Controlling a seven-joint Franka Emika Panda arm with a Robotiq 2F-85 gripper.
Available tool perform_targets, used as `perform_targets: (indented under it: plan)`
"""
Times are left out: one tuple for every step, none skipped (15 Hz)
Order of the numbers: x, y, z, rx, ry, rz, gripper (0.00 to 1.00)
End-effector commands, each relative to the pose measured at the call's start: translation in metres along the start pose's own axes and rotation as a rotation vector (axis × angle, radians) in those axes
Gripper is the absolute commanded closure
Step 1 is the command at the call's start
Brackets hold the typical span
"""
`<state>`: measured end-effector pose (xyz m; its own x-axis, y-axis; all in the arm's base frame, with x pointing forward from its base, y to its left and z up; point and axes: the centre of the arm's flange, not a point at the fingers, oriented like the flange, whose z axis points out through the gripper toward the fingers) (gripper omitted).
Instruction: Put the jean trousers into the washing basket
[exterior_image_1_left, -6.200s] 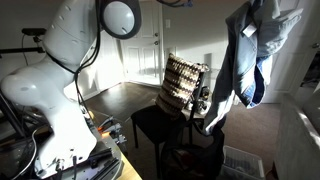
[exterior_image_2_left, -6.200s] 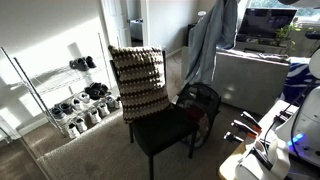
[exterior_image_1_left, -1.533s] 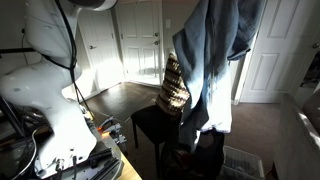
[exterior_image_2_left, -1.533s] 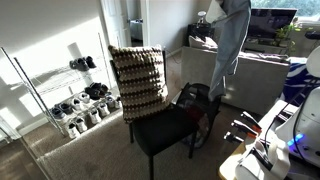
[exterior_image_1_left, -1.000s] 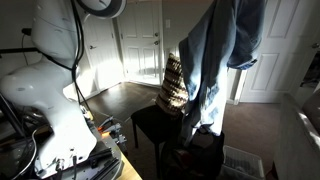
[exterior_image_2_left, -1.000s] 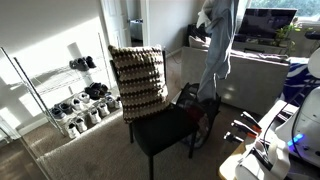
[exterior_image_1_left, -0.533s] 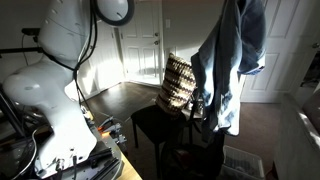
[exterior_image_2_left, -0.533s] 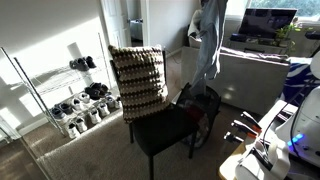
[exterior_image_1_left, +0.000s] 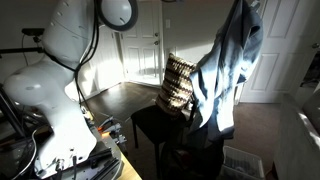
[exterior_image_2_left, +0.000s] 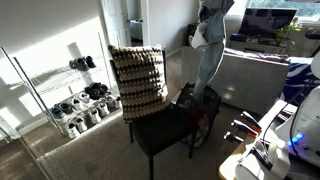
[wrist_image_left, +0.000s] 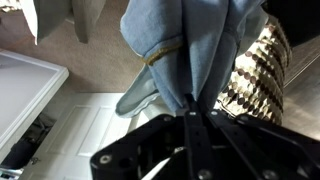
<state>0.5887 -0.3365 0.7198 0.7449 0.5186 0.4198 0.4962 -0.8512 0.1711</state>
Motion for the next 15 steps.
perform_targets:
  plan:
    - [-0.042,-0.053,0.004,-0.001,-0.047,0.018,1.00]
    - [-0.041,-0.057,0.000,0.019,-0.048,0.010,1.00]
    - [-0.039,-0.062,-0.002,0.032,-0.049,0.003,1.00]
    - [-0.036,-0.068,-0.006,0.039,-0.052,-0.013,1.00]
    - [-0.033,-0.074,-0.009,0.044,-0.057,-0.029,1.00]
    - [-0.030,-0.078,-0.012,0.048,-0.063,-0.041,1.00]
    - [-0.027,-0.082,-0.015,0.048,-0.072,-0.052,1.00]
    - [-0.024,-0.087,-0.018,0.056,-0.077,-0.061,1.00]
    - [-0.022,-0.091,-0.021,0.061,-0.081,-0.070,1.00]
    - [-0.020,-0.094,-0.025,0.066,-0.085,-0.077,1.00]
    - [-0.019,-0.099,-0.028,0.085,-0.100,-0.088,1.00]
    - [-0.018,-0.103,-0.030,0.108,-0.112,-0.096,1.00]
    - [-0.017,-0.109,-0.031,0.141,-0.138,-0.106,1.00]
    - [-0.020,-0.116,-0.029,0.165,-0.156,-0.110,1.00]
    - [-0.022,-0.124,-0.025,0.184,-0.168,-0.108,1.00]
